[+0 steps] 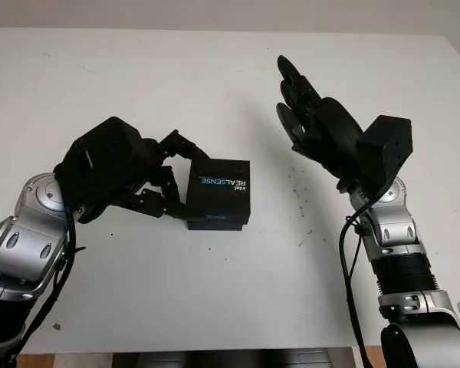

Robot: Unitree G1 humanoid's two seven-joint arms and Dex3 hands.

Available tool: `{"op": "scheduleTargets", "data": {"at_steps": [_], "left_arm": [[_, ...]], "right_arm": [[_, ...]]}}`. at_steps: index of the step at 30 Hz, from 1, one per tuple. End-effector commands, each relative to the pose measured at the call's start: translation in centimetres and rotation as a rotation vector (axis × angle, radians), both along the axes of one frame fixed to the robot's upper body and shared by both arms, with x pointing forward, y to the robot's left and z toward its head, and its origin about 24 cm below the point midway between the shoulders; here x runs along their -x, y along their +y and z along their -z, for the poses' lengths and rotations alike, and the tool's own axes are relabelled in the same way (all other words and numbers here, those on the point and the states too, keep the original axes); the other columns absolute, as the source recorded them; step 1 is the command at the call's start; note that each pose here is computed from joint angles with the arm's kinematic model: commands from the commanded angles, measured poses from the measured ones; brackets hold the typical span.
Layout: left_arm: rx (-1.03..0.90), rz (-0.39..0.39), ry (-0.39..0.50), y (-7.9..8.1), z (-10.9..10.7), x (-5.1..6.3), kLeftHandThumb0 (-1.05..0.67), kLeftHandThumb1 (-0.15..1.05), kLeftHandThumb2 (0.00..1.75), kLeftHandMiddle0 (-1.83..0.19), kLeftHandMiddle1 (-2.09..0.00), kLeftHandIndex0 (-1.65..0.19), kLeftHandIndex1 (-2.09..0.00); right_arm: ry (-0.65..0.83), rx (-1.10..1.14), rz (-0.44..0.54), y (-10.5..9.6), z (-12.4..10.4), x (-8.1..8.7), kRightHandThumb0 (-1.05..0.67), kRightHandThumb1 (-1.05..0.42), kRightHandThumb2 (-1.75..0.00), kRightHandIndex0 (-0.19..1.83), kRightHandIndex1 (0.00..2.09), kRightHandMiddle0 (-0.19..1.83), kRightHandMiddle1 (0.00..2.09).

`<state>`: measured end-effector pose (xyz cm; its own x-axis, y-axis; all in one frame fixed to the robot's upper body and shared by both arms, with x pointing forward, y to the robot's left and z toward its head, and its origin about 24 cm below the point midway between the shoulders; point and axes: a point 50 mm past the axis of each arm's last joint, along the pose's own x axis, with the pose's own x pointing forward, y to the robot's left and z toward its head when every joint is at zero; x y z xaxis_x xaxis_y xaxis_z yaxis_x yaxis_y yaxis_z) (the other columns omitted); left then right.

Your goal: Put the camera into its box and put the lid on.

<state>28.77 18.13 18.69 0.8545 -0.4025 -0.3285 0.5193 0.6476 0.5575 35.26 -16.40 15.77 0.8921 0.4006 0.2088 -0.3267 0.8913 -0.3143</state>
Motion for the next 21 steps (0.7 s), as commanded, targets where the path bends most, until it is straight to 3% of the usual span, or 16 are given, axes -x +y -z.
{"op": "scheduleTargets", "data": {"at_steps": [1, 21], "left_arm": [[-0.013, -0.021, 0.027, 0.52, 0.58, 0.28, -0.3, 1.05, 0.2, -0.27, -1.91, -0.17, -1.78], [0.003, -0.094, 0.03, 0.79, 1.26, 0.04, -0.32, 1.05, 0.2, -0.27, -1.87, -0.17, -1.72]], "right_arm": [[-0.014, -0.002, 0.0, -0.25, -0.44, -0.05, -0.73, -1.05, -0.56, -0.17, 0.05, -0.14, 0.05], [-0.014, 0.003, 0.002, -0.33, -0.4, -0.07, -0.73, -1.05, -0.56, -0.17, 0.05, -0.13, 0.05]]}}
